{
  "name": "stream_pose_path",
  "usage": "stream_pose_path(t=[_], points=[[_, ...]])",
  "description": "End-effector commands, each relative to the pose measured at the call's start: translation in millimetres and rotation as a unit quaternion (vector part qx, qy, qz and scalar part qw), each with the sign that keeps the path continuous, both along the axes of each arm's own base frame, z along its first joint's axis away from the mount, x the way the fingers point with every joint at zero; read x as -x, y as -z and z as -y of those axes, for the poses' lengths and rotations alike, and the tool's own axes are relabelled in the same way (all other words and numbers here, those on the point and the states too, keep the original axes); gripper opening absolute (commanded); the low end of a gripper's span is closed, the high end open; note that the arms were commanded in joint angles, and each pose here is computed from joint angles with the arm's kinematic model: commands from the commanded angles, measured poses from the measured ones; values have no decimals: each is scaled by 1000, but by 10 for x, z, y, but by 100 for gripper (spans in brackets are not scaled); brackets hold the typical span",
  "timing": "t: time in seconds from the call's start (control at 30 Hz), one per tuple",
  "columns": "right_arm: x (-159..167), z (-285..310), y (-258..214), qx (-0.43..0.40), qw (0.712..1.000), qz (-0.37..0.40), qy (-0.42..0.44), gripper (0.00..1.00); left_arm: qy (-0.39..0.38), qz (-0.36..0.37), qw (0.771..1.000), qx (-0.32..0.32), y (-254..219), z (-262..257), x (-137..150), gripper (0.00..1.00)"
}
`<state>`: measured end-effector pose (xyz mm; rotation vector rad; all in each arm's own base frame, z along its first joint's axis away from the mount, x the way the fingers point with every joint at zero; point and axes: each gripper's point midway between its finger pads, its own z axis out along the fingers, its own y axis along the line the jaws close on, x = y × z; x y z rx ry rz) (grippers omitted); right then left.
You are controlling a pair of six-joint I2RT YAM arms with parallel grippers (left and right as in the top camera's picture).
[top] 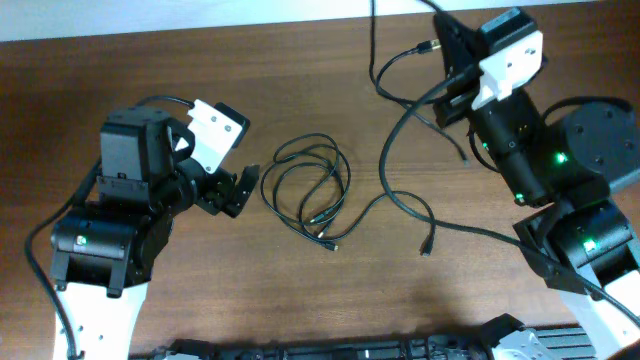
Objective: Untangle cables
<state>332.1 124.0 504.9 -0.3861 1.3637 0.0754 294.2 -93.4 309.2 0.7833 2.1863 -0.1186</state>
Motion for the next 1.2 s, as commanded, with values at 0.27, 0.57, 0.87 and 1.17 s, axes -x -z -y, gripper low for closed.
stream_pose_path(t=[0.27,0.57,0.87,1.17], points=[[-201,2248,878,51,835,-154,525,4,7,5,1000,1,-27,7,5,99],[1012,4114,1500,-278,639,-142,704,4,7,5,1000,1,-27,7,5,99],[1365,4856,2605,-431,547,-243,676,4,7,5,1000,1,-27,7,5,99],[1217,4900,3200,-463,516,-311,650,95,7,5,1000,1,-27,7,5,99]])
